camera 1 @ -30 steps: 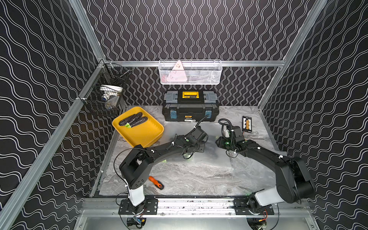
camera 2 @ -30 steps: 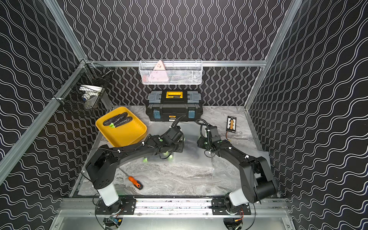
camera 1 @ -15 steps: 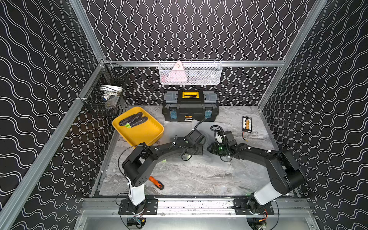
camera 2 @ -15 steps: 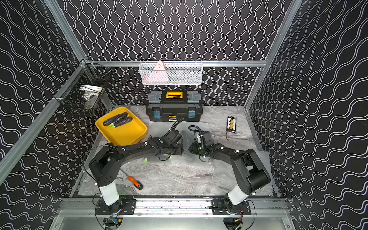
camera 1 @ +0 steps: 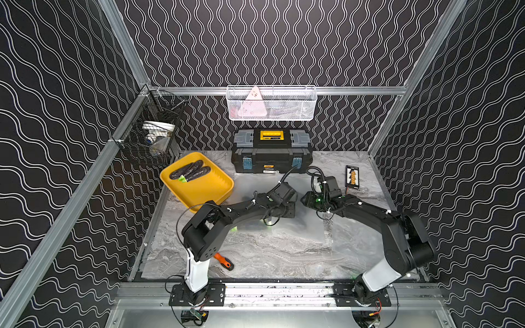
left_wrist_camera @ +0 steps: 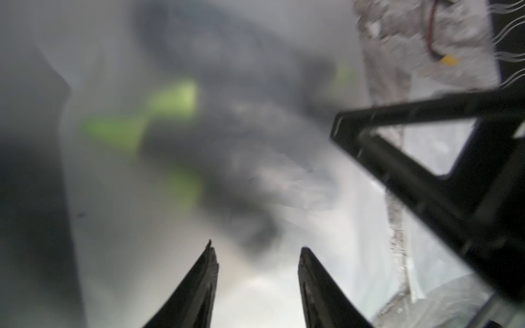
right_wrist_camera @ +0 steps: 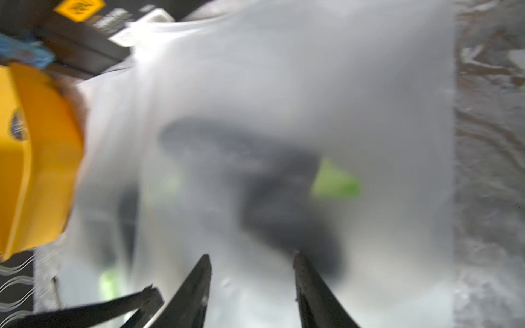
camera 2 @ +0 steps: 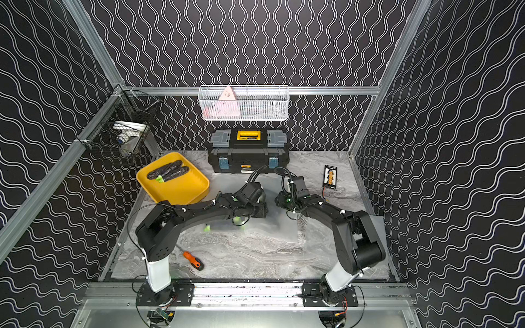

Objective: Place the eggplant in a zip-top bag and seal the zipper
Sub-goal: Adjust the zipper food storage bag at the center of the board, then pick up the zipper food storage bag at the center of the board.

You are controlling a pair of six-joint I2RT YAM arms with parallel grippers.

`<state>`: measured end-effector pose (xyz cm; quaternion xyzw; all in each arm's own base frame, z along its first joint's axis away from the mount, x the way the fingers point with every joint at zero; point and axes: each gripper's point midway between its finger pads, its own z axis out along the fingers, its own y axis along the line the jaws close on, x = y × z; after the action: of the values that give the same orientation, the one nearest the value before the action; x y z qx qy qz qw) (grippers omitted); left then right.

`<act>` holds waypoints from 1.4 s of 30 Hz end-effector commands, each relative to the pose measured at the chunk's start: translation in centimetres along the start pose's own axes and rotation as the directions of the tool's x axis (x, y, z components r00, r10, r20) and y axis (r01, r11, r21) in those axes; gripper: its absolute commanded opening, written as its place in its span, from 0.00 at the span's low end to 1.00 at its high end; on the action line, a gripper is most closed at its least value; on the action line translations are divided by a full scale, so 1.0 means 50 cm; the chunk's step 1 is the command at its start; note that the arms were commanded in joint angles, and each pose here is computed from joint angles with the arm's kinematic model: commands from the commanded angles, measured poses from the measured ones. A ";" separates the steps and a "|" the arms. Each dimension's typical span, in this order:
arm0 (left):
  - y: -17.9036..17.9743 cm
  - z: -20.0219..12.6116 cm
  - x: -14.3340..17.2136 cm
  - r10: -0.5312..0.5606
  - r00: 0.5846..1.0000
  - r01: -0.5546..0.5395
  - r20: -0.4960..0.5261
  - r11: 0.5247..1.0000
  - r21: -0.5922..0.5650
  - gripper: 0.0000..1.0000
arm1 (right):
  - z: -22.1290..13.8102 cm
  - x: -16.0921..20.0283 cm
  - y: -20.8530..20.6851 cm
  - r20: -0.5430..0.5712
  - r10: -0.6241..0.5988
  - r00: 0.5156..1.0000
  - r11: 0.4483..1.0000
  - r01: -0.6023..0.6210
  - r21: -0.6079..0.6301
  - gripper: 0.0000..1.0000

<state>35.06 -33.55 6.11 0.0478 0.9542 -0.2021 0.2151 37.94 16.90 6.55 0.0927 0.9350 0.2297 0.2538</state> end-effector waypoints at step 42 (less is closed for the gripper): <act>-0.023 -0.157 -0.049 0.063 0.993 -0.064 0.104 0.998 0.005 0.56 | -0.129 0.091 -0.312 0.016 0.225 0.974 0.777 -0.189 0.600 0.31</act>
<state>33.82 -31.41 13.75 0.0688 0.9401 -0.2016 0.2663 29.69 1.90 2.15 0.2510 0.9535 -0.0593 0.1558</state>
